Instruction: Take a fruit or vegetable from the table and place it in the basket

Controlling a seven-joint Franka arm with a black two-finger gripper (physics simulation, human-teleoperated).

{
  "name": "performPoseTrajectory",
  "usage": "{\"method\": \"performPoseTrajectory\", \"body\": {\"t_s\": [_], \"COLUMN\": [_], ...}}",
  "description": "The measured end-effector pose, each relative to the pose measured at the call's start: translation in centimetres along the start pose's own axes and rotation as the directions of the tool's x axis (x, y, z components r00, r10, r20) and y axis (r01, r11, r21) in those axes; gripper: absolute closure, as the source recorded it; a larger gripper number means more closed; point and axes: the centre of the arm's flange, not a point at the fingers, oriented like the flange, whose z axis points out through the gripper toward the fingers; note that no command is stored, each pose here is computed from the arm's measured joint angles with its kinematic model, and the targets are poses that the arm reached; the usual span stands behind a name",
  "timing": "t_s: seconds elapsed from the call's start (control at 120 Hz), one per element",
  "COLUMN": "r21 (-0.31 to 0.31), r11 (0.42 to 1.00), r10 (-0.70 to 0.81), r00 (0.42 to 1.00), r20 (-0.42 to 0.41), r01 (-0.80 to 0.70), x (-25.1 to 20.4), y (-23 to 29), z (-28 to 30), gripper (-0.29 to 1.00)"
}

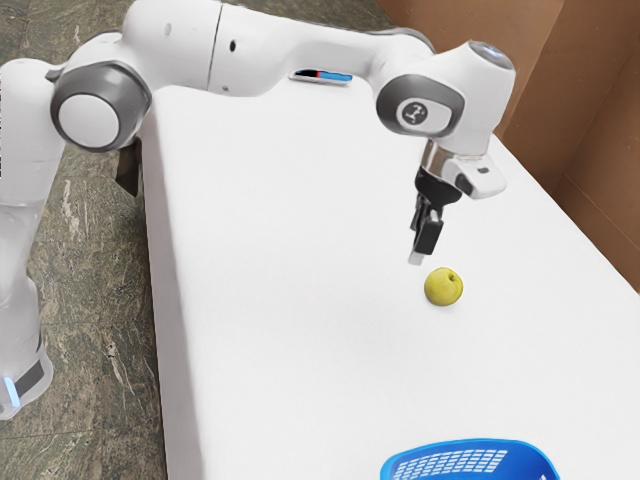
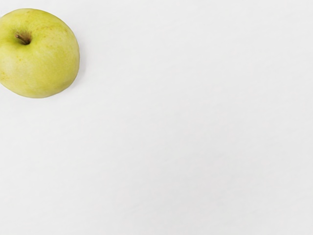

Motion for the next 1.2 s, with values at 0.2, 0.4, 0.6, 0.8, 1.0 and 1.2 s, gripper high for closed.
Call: {"method": "performPoseTrajectory", "body": {"t_s": [0.2,0.4,0.6,0.8,1.0,1.2], "r21": [0.023,0.051,0.067,0.075,0.066,0.057], "r11": [0.999,0.997,0.994,0.992,0.992,0.992], "r10": [-0.031,-0.056,-0.073,-0.085,-0.093,-0.097], "r00": [0.997,0.99,0.985,0.979,0.98,0.981], "r20": [-0.073,-0.13,-0.158,-0.183,-0.175,-0.167], "r01": [0.033,0.063,0.084,0.1,0.106,0.108], "x": [4.3,6.6,7.9,8.4,8.8,9.0], "y": [-3.0,-5.4,-7.3,-8.6,-9.1,-9.3], "z": [1.9,5.1,8.4,9.8,12.0,13.2], "gripper": [0.0,0.0,0.0,0.0,0.0,0.0]}}
